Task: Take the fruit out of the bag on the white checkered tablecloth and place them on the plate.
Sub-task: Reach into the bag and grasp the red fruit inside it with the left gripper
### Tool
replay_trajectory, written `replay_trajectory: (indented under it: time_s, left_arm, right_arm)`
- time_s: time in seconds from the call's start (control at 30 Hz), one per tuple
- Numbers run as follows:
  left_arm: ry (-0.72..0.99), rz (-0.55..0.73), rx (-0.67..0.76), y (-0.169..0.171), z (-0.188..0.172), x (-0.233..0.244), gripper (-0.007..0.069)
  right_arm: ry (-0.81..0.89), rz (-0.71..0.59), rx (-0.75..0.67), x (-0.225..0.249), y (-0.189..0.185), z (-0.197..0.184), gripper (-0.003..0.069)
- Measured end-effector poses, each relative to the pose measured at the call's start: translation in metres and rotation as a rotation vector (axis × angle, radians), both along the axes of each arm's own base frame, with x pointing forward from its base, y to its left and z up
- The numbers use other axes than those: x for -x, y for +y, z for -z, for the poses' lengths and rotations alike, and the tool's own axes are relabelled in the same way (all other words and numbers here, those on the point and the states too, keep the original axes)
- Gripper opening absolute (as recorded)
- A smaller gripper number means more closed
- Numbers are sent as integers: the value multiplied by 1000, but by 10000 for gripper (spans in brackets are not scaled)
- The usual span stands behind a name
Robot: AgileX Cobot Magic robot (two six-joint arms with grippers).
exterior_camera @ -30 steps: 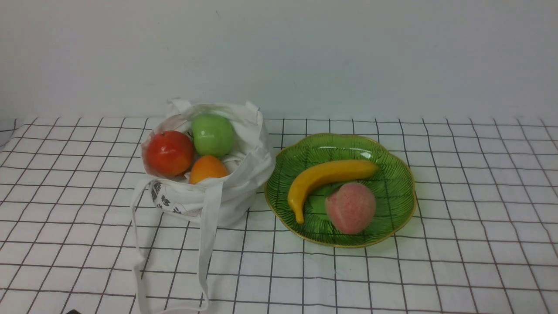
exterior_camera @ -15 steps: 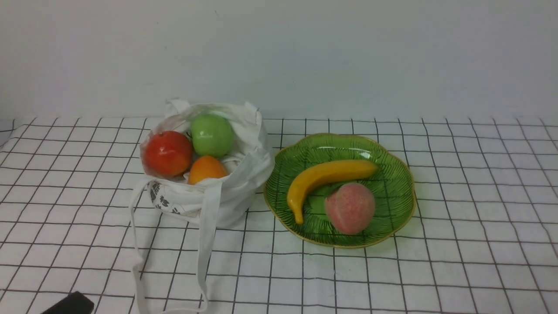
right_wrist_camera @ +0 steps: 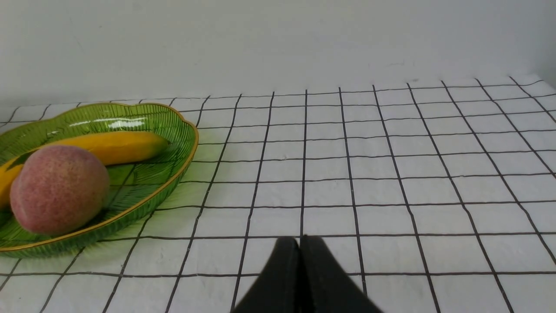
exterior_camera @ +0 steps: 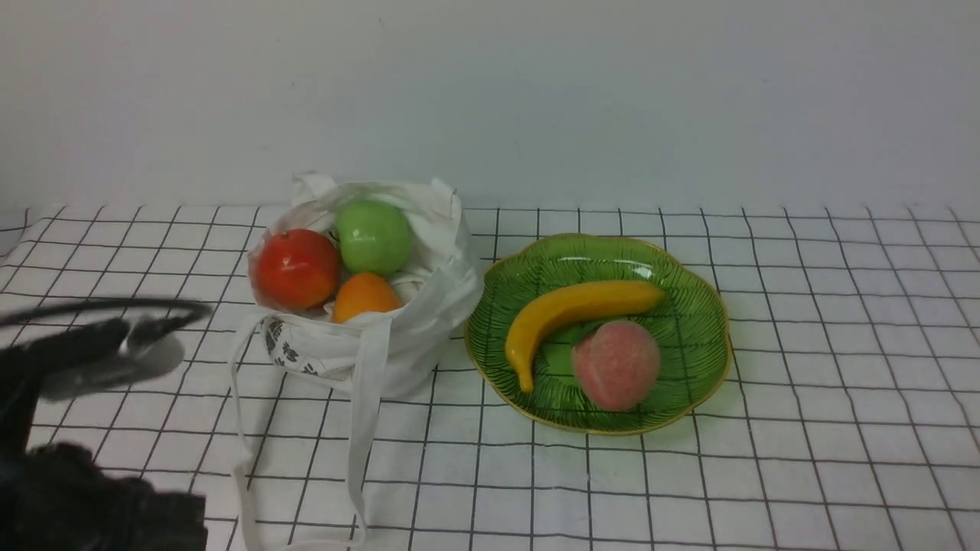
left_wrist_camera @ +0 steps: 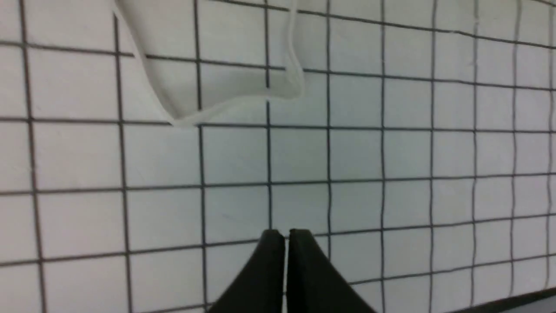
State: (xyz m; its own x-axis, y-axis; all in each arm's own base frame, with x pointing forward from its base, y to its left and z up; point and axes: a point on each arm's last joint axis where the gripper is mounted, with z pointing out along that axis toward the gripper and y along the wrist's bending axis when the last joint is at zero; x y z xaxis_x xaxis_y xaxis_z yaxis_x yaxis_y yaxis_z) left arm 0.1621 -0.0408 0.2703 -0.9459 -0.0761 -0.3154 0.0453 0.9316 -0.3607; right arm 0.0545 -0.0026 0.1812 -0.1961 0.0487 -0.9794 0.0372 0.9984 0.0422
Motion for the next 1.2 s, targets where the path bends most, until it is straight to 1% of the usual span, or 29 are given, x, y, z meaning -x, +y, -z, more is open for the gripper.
replay_trajectory:
  time_s: [0.13, 0.2, 0.23, 0.33, 0.37, 0.4, 0.47, 0.5, 0.53, 0.57, 0.63, 0.7, 0.73, 0.77, 0.8, 0.87, 0.9, 1.2]
  left_arm:
    - [15, 8, -33, 0, -7, -33, 12]
    - [16, 16, -59, 0, -11, -63, 46]
    - [18, 18, -66, 0, -11, -69, 57]
    - [-39, 14, -96, 1, -20, -96, 130]
    - [-55, 11, -106, 2, -22, -106, 169]
    - [-69, 10, -108, 2, -24, -110, 176]
    - [-122, -2, -112, 1, -29, -132, 289]
    - [-127, -2, -112, 1, -30, -134, 298]
    - [-152, -3, -116, 1, -31, -146, 360]
    - [-160, -2, -119, 0, -29, -154, 396]
    - [-192, 12, -131, 0, -26, -173, 503]
    - [-196, 32, -144, -1, -19, -188, 568]
    - [-204, 35, -146, -1, -21, -189, 575]
    - [-206, 48, -152, -1, -18, -196, 603]
    - [-211, 74, -164, -2, -12, -213, 654]
    - [-213, 81, -168, -3, -9, -223, 673]
    - [-208, 88, -170, -4, -2, -235, 682]
    - [-198, 93, -225, -2, 45, -269, 683]
  right_arm:
    - [0, 0, 0, 0, 0, 0, -14]
    - [0, 0, 0, 0, 0, 0, -14]
    - [0, 0, 0, 0, 0, 0, -14]
    - [0, 0, 0, 0, 0, 0, -14]
    - [0, 0, 0, 0, 0, 0, -14]
    - [0, 0, 0, 0, 0, 0, -14]
    - [0, 0, 0, 0, 0, 0, -14]
    - [0, 0, 0, 0, 0, 0, -14]
    - [0, 0, 0, 0, 0, 0, -14]
    - [0, 0, 0, 0, 0, 0, -14]
    - [0, 0, 0, 0, 0, 0, -14]
    - [0, 0, 0, 0, 0, 0, -14]
    - [0, 0, 0, 0, 0, 0, -14]
    - [0, 0, 0, 0, 0, 0, -14]
    - [0, 0, 0, 0, 0, 0, -14]
    - [0, 0, 0, 0, 0, 0, -14]
    - [0, 0, 0, 0, 0, 0, -14]
    - [0, 0, 0, 0, 0, 0, -14]
